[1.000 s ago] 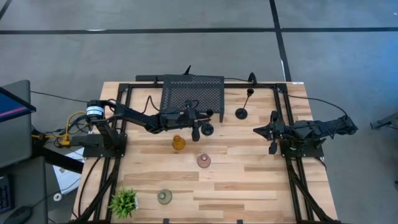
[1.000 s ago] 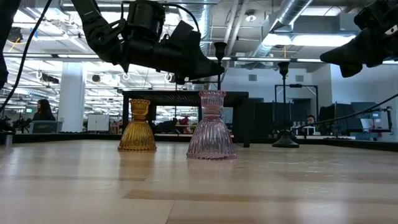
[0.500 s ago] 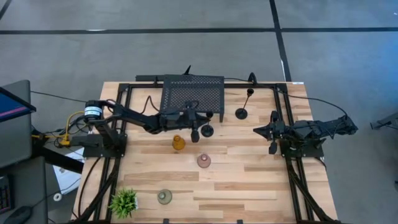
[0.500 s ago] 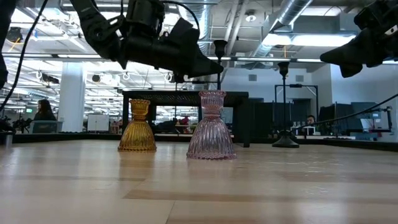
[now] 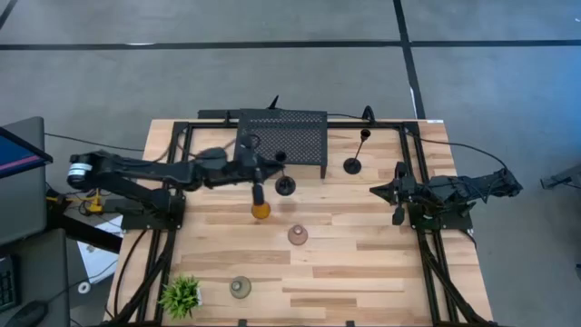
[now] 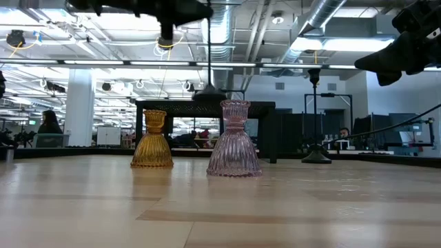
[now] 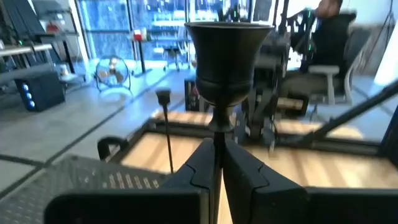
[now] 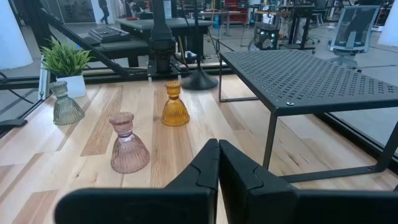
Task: Pick & Place candle stick holders
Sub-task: Put the bottom black candle holder on the shelf, then put the black candle holder on the shelf
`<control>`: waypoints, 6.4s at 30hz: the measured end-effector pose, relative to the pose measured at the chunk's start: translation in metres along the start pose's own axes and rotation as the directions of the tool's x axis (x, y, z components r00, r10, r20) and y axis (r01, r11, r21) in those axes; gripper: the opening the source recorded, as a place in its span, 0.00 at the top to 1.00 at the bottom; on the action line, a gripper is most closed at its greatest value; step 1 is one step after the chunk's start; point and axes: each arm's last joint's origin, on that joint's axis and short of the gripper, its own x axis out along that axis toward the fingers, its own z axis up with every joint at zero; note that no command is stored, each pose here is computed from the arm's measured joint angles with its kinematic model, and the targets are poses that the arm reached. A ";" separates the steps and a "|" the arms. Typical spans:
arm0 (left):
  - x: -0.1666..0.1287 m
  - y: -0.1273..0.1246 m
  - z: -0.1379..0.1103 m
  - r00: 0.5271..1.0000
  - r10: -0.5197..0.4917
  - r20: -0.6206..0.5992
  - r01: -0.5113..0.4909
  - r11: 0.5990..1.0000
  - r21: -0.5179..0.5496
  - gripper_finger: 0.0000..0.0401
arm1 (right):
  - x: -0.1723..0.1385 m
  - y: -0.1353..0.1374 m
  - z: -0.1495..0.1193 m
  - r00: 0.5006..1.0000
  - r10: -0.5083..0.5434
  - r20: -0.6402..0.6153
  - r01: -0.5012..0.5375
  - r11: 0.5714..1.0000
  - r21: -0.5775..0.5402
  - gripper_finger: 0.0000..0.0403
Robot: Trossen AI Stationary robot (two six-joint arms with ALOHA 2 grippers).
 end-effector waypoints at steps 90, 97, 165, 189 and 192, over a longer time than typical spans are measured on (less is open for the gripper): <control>0.006 0.155 0.035 0.762 0.634 -0.134 -0.630 0.773 0.077 0.89 | 0.000 0.000 0.000 1.000 -0.005 0.000 0.005 1.000 0.000 1.00; 0.006 0.155 0.035 0.763 0.633 -0.133 -0.629 0.774 0.074 0.83 | 0.000 0.000 0.000 1.000 -0.005 0.001 0.005 1.000 0.000 1.00; -0.081 0.091 0.108 0.980 0.168 0.111 -0.175 0.983 0.057 0.48 | 0.000 0.000 0.000 1.000 0.001 0.000 -0.001 1.000 0.001 1.00; -0.104 0.050 -0.004 0.958 -0.286 -0.033 0.286 0.958 0.000 0.99 | 0.000 0.000 0.000 1.000 0.000 0.000 0.000 1.000 0.001 1.00; -0.108 0.046 -0.029 0.963 -0.263 -0.055 0.263 0.965 -0.018 0.99 | 0.000 0.000 0.000 1.000 0.000 0.000 0.000 1.000 0.001 1.00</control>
